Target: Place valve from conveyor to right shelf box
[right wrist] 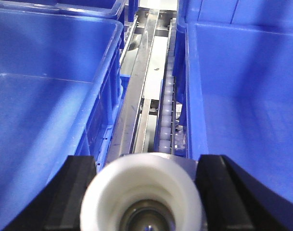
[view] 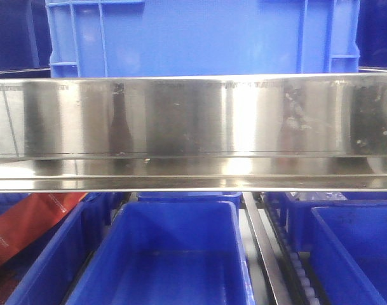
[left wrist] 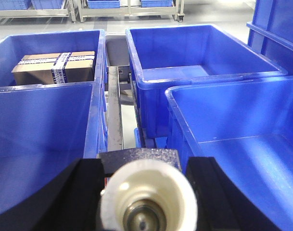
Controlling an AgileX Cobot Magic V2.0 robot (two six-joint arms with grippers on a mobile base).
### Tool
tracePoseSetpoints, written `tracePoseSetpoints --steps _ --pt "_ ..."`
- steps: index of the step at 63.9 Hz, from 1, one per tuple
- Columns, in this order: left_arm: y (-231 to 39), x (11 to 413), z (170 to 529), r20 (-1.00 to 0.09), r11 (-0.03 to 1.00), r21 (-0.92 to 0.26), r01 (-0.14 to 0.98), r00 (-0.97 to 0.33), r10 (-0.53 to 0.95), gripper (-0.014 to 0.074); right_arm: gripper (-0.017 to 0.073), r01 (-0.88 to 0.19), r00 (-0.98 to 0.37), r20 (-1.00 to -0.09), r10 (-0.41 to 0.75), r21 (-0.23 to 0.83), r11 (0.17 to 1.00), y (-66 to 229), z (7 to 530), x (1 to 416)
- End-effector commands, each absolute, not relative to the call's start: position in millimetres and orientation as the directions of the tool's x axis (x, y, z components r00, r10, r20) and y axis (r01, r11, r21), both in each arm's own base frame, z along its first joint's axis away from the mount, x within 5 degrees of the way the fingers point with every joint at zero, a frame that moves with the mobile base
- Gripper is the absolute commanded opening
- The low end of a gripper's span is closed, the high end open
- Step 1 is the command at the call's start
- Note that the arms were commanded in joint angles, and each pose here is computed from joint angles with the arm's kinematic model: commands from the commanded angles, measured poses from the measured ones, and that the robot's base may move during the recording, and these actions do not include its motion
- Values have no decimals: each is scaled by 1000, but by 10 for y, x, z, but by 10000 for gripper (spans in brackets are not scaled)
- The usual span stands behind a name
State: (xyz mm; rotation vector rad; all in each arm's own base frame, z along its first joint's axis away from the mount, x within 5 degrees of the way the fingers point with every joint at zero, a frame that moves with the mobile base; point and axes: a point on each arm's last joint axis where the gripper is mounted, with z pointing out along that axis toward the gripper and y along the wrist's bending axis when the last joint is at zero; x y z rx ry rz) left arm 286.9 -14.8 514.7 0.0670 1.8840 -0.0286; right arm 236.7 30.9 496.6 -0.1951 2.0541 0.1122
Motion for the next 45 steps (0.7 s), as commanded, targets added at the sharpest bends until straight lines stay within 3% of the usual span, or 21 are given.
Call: tracePoseSetpoints --steps 1,33,41,45 --pt "-163 2825 5264 -972 998 2 65 -233 17 -111 -151 -178 -368 -926 -80 -15 984 298 5110 2326" --pt "-170 2828 5280 -977 998 -6 70 -215 9 -111 -151 -175 -341 -937 -76 -16 984 298 5135 2336" --pt "-256 2821 5281 -975 991 -49 122 -219 -22 -111 -151 -193 -297 -954 -37 21 981 326 5180 2346" --pt "-327 2813 5287 -978 987 -16 158 -209 18 -111 -151 -207 -264 -965 -4 52 977 347 5217 2353"
